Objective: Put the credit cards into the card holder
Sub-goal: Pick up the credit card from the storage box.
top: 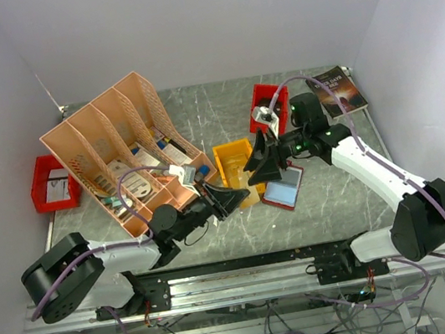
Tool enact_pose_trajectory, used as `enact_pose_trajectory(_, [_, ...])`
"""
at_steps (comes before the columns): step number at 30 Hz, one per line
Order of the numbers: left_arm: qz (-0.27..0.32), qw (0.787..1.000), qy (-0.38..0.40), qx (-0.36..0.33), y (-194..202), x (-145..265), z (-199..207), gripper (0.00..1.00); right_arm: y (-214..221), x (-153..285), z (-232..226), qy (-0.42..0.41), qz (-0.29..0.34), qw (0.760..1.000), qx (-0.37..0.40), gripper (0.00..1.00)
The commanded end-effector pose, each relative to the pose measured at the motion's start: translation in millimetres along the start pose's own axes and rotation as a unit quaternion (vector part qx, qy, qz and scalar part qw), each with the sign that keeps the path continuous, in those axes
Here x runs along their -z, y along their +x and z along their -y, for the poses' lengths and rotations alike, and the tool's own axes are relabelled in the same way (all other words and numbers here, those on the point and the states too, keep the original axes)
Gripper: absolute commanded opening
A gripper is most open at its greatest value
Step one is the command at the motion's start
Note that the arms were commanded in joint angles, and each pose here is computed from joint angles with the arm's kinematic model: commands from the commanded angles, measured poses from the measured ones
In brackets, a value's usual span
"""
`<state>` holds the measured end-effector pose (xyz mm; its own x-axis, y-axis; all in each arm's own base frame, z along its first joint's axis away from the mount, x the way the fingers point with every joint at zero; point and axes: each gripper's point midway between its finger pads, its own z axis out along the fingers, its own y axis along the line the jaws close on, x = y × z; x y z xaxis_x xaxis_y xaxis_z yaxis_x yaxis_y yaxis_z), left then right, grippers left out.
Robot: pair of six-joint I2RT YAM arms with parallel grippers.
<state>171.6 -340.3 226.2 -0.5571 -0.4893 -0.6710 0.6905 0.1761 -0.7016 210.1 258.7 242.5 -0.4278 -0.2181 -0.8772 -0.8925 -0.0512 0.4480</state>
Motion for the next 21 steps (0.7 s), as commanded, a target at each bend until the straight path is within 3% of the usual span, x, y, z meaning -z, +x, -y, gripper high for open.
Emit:
enact_pose_trajectory(1, [0.032,0.999,0.036,-0.023,-19,-10,23,0.07,-5,-6,-7,-0.023,0.007,1.0,-0.013,0.54])
enact_pose_trajectory(4, [0.029,0.999,0.038,-0.024,-18,-12,23,0.07,-6,-9,-11,-0.042,0.01,0.999,-0.024,0.34])
enact_pose_trajectory(6, [0.027,0.999,0.036,-0.024,-17,-12,21,0.07,-8,-10,-15,-0.059,0.012,0.998,-0.03,0.08])
enact_pose_trajectory(7, [0.029,0.999,0.034,-0.022,-17,-11,21,0.09,-9,-10,-17,-0.068,0.013,0.997,-0.04,0.0])
enact_pose_trajectory(9, [0.039,0.998,0.034,-0.018,-19,-6,20,0.21,-12,-10,-21,-0.082,0.016,0.995,-0.048,0.0])
enact_pose_trajectory(11, [0.051,0.998,0.031,-0.007,-21,1,18,0.41,-13,-9,-25,-0.091,0.02,0.994,-0.062,0.0])
enact_pose_trajectory(14, [0.05,0.998,0.037,0.002,-18,10,19,0.53,-14,-7,-28,-0.099,0.026,0.993,-0.064,0.0])
enact_pose_trajectory(17, [0.028,0.999,0.036,0.004,-10,10,19,0.5,-13,-7,-27,-0.096,0.026,0.993,-0.07,0.0])
enact_pose_trajectory(21, [0.018,0.999,0.037,0.0,-6,11,18,0.35,-13,-8,-25,-0.095,0.025,0.992,-0.074,0.0])
